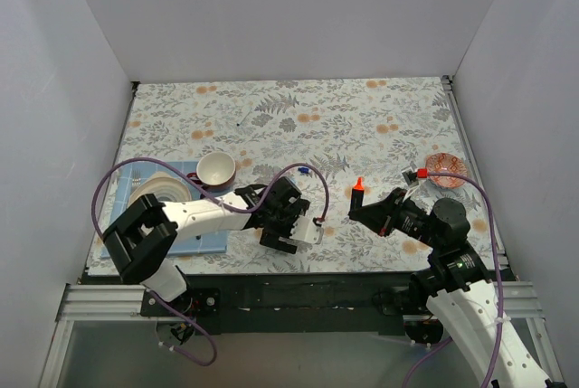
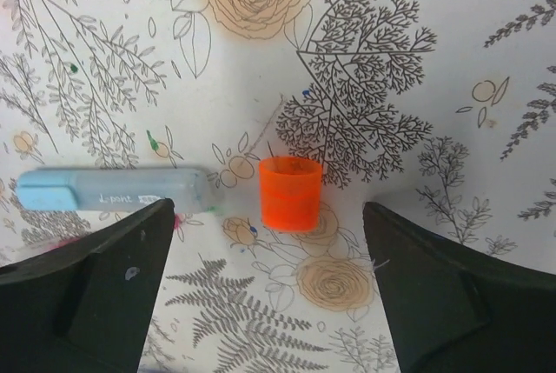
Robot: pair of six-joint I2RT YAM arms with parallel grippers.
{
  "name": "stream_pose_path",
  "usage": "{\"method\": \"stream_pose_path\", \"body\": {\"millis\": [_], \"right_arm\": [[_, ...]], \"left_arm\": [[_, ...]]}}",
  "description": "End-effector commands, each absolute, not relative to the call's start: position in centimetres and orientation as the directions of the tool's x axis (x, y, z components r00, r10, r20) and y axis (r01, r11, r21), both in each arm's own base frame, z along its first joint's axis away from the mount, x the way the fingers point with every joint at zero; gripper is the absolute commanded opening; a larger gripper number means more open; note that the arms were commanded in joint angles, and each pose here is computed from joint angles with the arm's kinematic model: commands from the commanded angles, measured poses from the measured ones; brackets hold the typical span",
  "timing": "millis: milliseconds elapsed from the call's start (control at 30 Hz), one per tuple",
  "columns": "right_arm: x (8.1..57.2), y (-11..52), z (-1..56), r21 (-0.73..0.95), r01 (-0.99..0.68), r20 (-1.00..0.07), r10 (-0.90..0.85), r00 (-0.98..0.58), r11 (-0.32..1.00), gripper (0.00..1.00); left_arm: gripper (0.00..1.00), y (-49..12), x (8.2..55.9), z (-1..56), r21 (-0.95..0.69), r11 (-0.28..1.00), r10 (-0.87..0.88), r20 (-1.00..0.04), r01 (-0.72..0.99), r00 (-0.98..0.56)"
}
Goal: Insert the pens into the pen caps
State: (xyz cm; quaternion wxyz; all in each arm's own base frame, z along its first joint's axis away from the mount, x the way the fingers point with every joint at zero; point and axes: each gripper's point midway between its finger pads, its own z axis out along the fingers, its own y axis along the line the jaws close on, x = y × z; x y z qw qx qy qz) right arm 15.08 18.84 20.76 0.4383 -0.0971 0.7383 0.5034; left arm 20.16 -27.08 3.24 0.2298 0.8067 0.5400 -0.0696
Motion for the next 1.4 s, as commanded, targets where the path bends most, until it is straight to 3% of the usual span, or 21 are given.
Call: {"method": "stream_pose_path", "body": {"millis": [0, 133, 300, 367, 433, 500, 533, 567, 633, 667, 733, 800, 867, 900, 967, 1000, 1133, 1367], "right_arm": [[15.2, 18.7, 22.7, 0.616, -0.628, -0.785, 0.306, -0.538, 0.476, 0.01], [15.3, 18.7, 22.3, 0.618, -0.619, -0.783, 0.304, -0.543, 0.485, 0.01], [15.2, 18.6, 22.4, 0.619, -0.616, -0.781, 0.306, -0.544, 0.486, 0.01], [15.2, 18.5, 22.5, 0.622, -0.613, -0.78, 0.311, -0.543, 0.487, 0.01], [15.2, 18.6, 22.5, 0.624, -0.612, -0.778, 0.312, -0.545, 0.486, 0.01], [15.2, 18.6, 22.4, 0.629, -0.608, -0.774, 0.316, -0.549, 0.484, 0.01], [15.2, 18.6, 22.4, 0.631, -0.607, -0.772, 0.316, -0.551, 0.483, 0.01], [15.2, 18.6, 22.3, 0.634, -0.606, -0.77, 0.317, -0.553, 0.481, 0.01], [15.2, 18.7, 22.3, 0.64, -0.602, -0.765, 0.32, -0.56, 0.477, 0.01], [15.1, 18.7, 22.3, 0.641, -0.603, -0.764, 0.32, -0.56, 0.476, 0.01], [15.1, 18.7, 22.4, 0.643, -0.602, -0.763, 0.322, -0.561, 0.474, 0.01], [15.2, 18.6, 22.4, 0.643, -0.6, -0.762, 0.327, -0.559, 0.476, 0.01], [15.1, 18.7, 22.5, 0.648, -0.599, -0.758, 0.329, -0.562, 0.47, 0.01], [15.2, 18.7, 22.4, 0.649, -0.598, -0.758, 0.329, -0.563, 0.471, 0.01], [15.0, 18.7, 22.4, 0.652, -0.599, -0.755, 0.329, -0.567, 0.465, 0.01], [15.0, 18.7, 22.4, 0.653, -0.599, -0.754, 0.327, -0.569, 0.464, 0.01], [14.8, 18.6, 22.4, 0.652, -0.598, -0.755, 0.327, -0.569, 0.466, 0.01], [14.5, 18.3, 23.0, 0.632, -0.606, -0.772, 0.324, -0.547, 0.483, 0.01]], "left_arm": [[0.92, -26.4, 19.3, 4.9, 0.281, -0.233, 0.849, -0.408, 0.931, 0.335], [0.98, -27.1, 21.3, 9.5, 0.421, -0.057, 0.819, -0.5, 0.905, 0.284], [0.98, -26.1, 25.1, 16.5, 0.493, 0.383, 0.738, -0.672, 0.781, 0.062], [0.98, -24.2, 26.7, 17.8, 0.434, 0.619, 0.659, -0.74, 0.655, -0.133], [0.98, -21.3, 29.2, 19.6, 0.353, 0.837, 0.498, -0.809, 0.419, -0.313], [0.98, -20.0, 30.2, 20.0, 0.267, 0.904, 0.394, -0.826, 0.335, -0.403], [0.98, -19.2, 31.0, 21.1, 0.132, 0.968, 0.216, -0.866, 0.212, -0.45], [0.98, -19.4, 31.0, 21.7, 0.067, 0.98, 0.149, -0.873, 0.188, -0.464], [0.98, -20.2, 30.6, 24.1, -0.117, 0.982, -0.037, -0.891, 0.15, -0.453], [0.98, -20.8, 30.5, 25.4, -0.32, 0.946, -0.266, -0.852, 0.047, -0.451], [0.91, -21.1, 29.4, 26.1, -0.51, 0.856, -0.484, -0.734, -0.083, -0.477], [0.89, -22.3, 28.9, 27.1, -0.697, 0.679, -0.704, -0.531, -0.229, -0.472], [0.84, -21.7, 27.6, 24.5, -0.689, 0.592, -0.79, -0.396, -0.417, -0.467], [0.82, -22.3, 26.9, 23.6, -0.702, 0.477, -0.863, -0.259, -0.528, -0.434], [0.82, -21.4, 24.6, 19.5, -0.563, 0.418, -0.903, -0.174, -0.713, -0.392], [0.82, -21.9, 23.3, 18.0, -0.505, 0.359, -0.925, -0.083, -0.785, -0.37], [0.75, -23.6, 20.6, 14.4, -0.393, 0.264, -0.947, 0.07, -0.881, -0.315], [0.71, -25.5, 19.8, 12.6, -0.35, 0.152, -0.971, 0.122, -0.924, -0.206]]}}
